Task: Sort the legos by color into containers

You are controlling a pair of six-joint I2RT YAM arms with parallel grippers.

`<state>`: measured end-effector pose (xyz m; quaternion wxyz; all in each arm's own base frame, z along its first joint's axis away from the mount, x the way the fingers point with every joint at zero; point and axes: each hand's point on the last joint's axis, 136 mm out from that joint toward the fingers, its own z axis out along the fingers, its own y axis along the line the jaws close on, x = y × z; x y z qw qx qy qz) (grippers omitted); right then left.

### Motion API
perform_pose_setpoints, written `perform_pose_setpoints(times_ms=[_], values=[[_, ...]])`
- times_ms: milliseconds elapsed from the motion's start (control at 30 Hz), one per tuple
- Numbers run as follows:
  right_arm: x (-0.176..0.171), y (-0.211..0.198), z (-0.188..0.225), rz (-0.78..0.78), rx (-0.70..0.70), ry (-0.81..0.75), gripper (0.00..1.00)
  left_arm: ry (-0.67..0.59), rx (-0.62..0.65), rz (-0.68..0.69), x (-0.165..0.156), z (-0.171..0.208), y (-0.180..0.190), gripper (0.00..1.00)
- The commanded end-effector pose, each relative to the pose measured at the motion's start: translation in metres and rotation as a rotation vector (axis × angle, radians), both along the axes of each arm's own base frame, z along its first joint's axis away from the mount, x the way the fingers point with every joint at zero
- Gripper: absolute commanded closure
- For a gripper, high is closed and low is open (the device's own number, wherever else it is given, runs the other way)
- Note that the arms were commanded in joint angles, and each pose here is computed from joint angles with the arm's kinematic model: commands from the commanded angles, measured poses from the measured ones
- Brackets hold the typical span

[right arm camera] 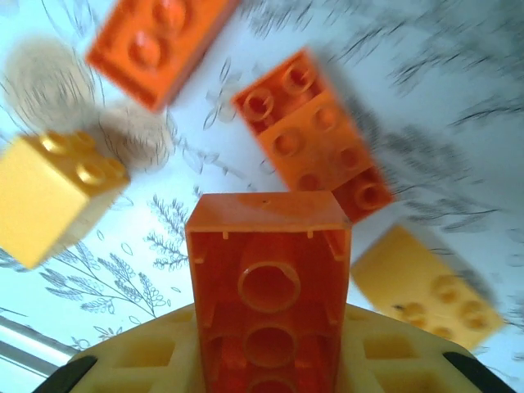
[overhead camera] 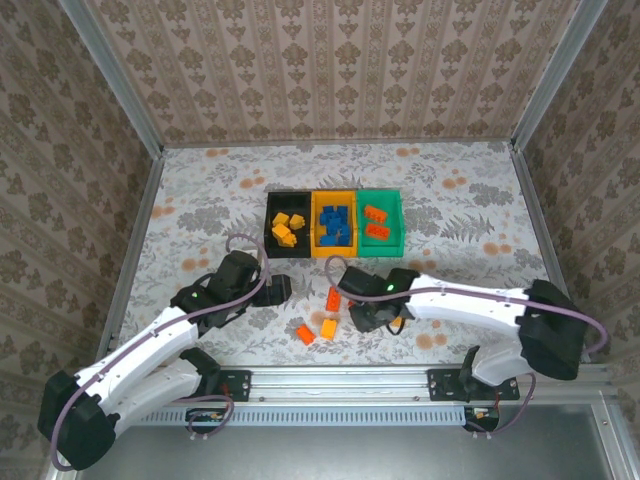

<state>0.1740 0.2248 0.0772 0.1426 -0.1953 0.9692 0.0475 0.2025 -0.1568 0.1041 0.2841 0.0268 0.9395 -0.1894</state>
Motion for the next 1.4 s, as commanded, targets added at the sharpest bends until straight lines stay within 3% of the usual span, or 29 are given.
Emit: perform_pose_setpoints(times_ms=[0, 133, 333, 567, 633, 800, 933, 1233, 1367], values=[[0.039, -0.022, 0.033, -0.105, 0.007, -0.103, 0.68, -0.025, -0.013, -0.015, 0.005, 0.007, -0.004, 0.00], [0.104, -0.037, 0.065, -0.237, 0.070, -0.208, 0.67, -0.022, -0.017, -0.023, 0.006, 0.008, -0.007, 0.00], [0.193, -0.056, 0.056, -0.383, 0.023, -0.233, 0.66, -0.017, -0.016, -0.024, 0.006, 0.009, -0.007, 0.00], [0.246, -0.060, 0.029, -0.432, -0.046, -0.210, 0.64, -0.010, -0.021, -0.034, 0.005, 0.009, -0.010, 0.00], [0.254, -0.059, 0.027, -0.440, -0.041, -0.209, 0.60, -0.004, -0.018, -0.040, 0.004, 0.008, -0.011, 0.00], [0.260, -0.053, 0.038, -0.442, 0.002, -0.232, 0.33, 0.021, 0.001, -0.063, 0.003, 0.003, -0.014, 0.00], [0.252, -0.048, 0.058, -0.438, 0.061, -0.259, 0.22, 0.056, 0.033, -0.117, -0.001, -0.002, -0.024, 0.03], [0.212, -0.052, 0.067, -0.429, 0.101, -0.276, 0.19, 0.222, 0.245, -0.371, -0.042, -0.046, -0.067, 0.08], [0.202, -0.059, 0.067, -0.432, 0.099, -0.278, 0.19, 0.218, 0.333, -0.492, -0.064, -0.053, -0.078, 0.06]])
